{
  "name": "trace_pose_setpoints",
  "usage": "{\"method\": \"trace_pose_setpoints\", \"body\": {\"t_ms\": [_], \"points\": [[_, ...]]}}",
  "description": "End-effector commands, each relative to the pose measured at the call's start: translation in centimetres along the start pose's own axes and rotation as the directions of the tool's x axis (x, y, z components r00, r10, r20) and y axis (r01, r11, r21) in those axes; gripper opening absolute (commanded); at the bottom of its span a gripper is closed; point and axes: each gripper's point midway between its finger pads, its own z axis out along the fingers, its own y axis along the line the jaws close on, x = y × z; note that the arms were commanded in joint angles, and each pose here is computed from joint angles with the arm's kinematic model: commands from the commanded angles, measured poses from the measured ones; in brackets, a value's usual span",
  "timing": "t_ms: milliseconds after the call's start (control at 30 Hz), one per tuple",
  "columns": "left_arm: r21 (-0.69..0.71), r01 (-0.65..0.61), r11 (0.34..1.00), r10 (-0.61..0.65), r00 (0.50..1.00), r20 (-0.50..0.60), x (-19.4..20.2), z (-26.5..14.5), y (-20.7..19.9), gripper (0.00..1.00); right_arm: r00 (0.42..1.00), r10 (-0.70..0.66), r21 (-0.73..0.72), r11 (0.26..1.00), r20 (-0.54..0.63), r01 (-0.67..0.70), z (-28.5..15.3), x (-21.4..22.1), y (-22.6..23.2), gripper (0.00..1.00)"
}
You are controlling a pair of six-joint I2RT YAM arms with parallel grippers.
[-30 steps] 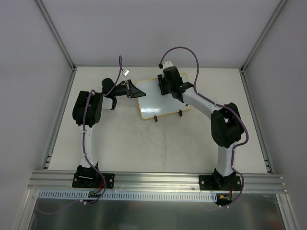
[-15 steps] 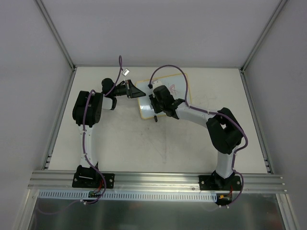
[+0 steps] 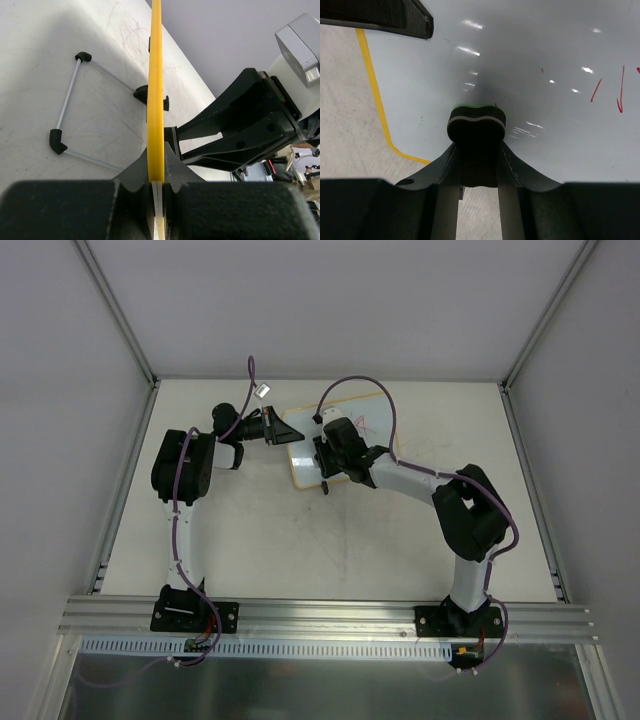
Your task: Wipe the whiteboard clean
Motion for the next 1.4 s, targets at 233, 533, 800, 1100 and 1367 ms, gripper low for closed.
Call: {"method": "trace_pose_setpoints", "body": {"t_ms": [233,533,800,1100,1367], "points": [[0.113,-0.362,0.925,0.36,0.932,0.035,-1.1,-0.1,-2.6,0.0,0.997,0.075,0.127,0.989,-0.013,-0.073,-0.9,-1.7,-7.0,0.0],[0.113,-0.36,0.926,0.359,0.933,0.034,-1.1,-0.1,-2.6,0.0,0.995,0.104,0.206,0.973,0.0,-0.102,-2.1,-2.2,-11.2,0.0],[0.113,-0.363,0.925,0.361,0.932,0.037,-1.2,-0.1,-2.6,0.0,0.984,0.178,0.266,0.948,0.012,-0.174,-2.6,-1.7,-15.9,0.0],[0.114,-0.363,0.925,0.361,0.932,0.036,-1.1,-0.1,-2.6,0.0,0.971,0.235,0.317,0.919,0.035,-0.234,-3.3,-1.7,-19.7,0.0],[0.115,-0.363,0.925,0.361,0.932,0.036,-1.2,-0.1,-2.7,0.0,0.971,0.234,0.329,0.915,0.041,-0.234,-3.5,-1.9,-20.2,0.0]]}}
